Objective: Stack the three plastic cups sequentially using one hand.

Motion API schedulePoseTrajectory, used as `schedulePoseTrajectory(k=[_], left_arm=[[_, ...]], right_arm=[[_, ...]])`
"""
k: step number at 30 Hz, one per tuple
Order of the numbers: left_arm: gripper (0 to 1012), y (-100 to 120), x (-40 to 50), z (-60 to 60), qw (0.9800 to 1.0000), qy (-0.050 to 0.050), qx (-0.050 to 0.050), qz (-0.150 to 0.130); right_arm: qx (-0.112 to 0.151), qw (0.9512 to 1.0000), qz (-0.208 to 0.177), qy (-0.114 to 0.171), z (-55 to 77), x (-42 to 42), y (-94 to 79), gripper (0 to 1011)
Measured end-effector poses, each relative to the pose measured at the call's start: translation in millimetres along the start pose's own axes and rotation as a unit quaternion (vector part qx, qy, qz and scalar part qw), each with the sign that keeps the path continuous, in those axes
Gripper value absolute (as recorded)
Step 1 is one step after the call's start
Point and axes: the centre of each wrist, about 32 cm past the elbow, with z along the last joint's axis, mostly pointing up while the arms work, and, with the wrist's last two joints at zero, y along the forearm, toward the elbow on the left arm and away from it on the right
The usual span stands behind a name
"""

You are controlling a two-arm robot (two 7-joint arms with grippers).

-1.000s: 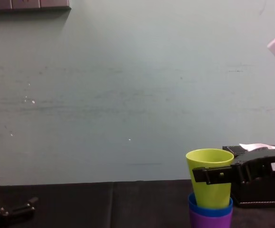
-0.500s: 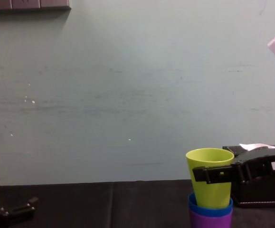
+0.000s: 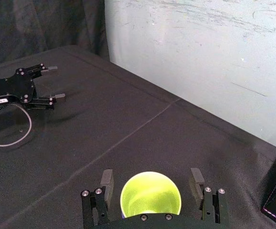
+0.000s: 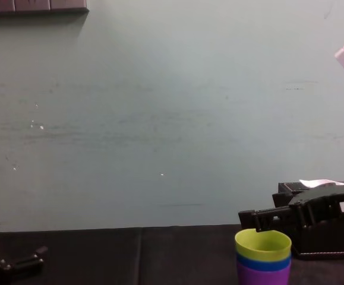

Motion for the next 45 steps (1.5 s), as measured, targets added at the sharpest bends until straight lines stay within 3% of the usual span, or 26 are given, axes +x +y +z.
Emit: schedulePoseTrajectory(k=[11, 15, 21, 26, 34, 45], left_arm=[[1011, 0, 0.0, 0.0, 1.0, 0.0, 0.0, 0.0], [1012, 0, 0.0, 0.0, 1.0, 0.0, 0.0, 0.0], [1011, 0, 0.0, 0.0, 1.0, 0.0, 0.0, 0.0], [1011, 0, 0.0, 0.0, 1.0, 0.0, 0.0, 0.0], [1011, 0, 0.0, 0.0, 1.0, 0.0, 0.0, 0.0], [1011, 0, 0.0, 0.0, 1.0, 0.0, 0.0, 0.0]], right_arm=[[0.0, 1.0, 0.0, 0.0, 0.2, -0.1, 0.0, 1002], [0.008, 0.9997, -0.02, -0.013, 7.8, -3.0, -7.6, 1002], [0.034, 0.9963, -0.07, -0.036, 23.1, -9.4, -40.9, 1002], [0.048, 0.9932, -0.096, -0.045, 23.0, -12.8, -63.7, 1000], [0.06, 0.9881, -0.133, -0.048, -4.0, -19.3, -88.4, 1000], [0.043, 0.9855, -0.161, -0.03, -36.4, -16.3, -94.3, 1000]])
